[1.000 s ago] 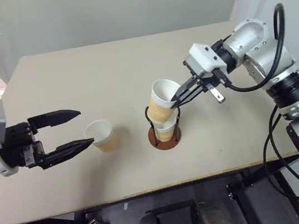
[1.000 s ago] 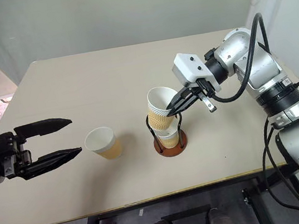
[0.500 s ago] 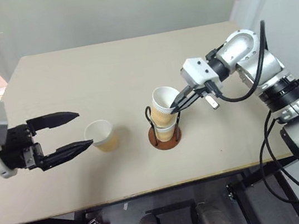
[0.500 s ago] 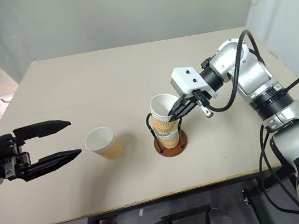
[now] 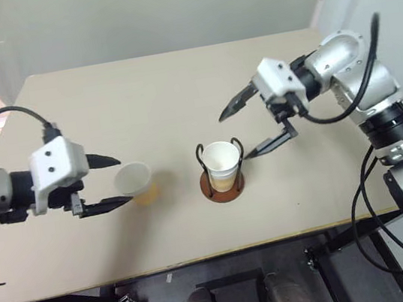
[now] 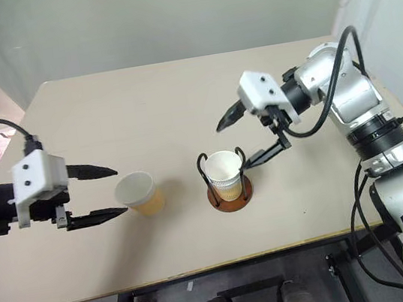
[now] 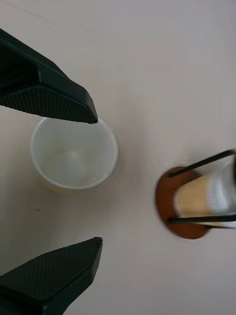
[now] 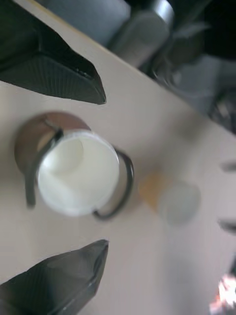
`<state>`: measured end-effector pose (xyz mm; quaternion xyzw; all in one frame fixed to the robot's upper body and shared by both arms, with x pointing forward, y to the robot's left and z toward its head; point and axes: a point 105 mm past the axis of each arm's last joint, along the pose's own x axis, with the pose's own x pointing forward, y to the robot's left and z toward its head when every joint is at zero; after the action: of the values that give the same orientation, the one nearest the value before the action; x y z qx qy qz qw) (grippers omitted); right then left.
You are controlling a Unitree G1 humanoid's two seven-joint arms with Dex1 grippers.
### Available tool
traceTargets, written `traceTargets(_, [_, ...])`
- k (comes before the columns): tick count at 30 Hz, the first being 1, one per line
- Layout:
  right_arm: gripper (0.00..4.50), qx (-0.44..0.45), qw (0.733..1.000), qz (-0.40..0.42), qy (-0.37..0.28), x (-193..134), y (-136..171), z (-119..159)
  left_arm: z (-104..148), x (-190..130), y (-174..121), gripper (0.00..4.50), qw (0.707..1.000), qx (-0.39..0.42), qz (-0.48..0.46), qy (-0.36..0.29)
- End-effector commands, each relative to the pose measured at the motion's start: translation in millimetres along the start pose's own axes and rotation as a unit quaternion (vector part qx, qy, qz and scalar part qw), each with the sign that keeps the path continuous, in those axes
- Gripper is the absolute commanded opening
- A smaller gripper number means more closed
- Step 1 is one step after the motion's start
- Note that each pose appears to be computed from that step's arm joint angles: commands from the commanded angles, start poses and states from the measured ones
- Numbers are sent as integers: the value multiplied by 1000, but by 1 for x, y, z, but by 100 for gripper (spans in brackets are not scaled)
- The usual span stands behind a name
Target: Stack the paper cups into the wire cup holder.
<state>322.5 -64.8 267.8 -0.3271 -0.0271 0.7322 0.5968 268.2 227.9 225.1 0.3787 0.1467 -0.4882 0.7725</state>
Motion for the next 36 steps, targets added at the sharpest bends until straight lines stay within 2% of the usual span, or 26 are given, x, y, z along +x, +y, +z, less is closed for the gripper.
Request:
traceTargets(1, [448,-4,998,-15,-61,-7,6,27,0,-1,3,406,998,44,-32,30])
traceTargets(4, [448,16,995,-22,-91,-4,18,32,-8,10,9,406,994,74,-55,65])
traceTargets(8, [448,44,989,-60,-128,2,20,39,-17,21,12,406,985,105,-93,98])
traceTargets(16, [448,79,977,-110,-167,8,25,46,-25,45,10,406,975,129,-144,109])
traceTargets(19, [450,87,971,-129,-180,6,23,49,-28,49,14,347,973,136,-145,118])
traceTargets(28, [450,92,968,-155,-175,2,21,47,-25,53,13,21,970,143,-162,111])
traceTargets(29, [450,94,968,-157,-170,1,21,46,-19,53,14,5,971,148,-163,97])
traceTargets(33, [450,103,970,-153,-156,-12,31,42,11,46,23,5,971,176,-156,51])
traceTargets(36, [450,122,971,-142,-148,-33,53,36,55,32,36,5,966,211,-146,-14])
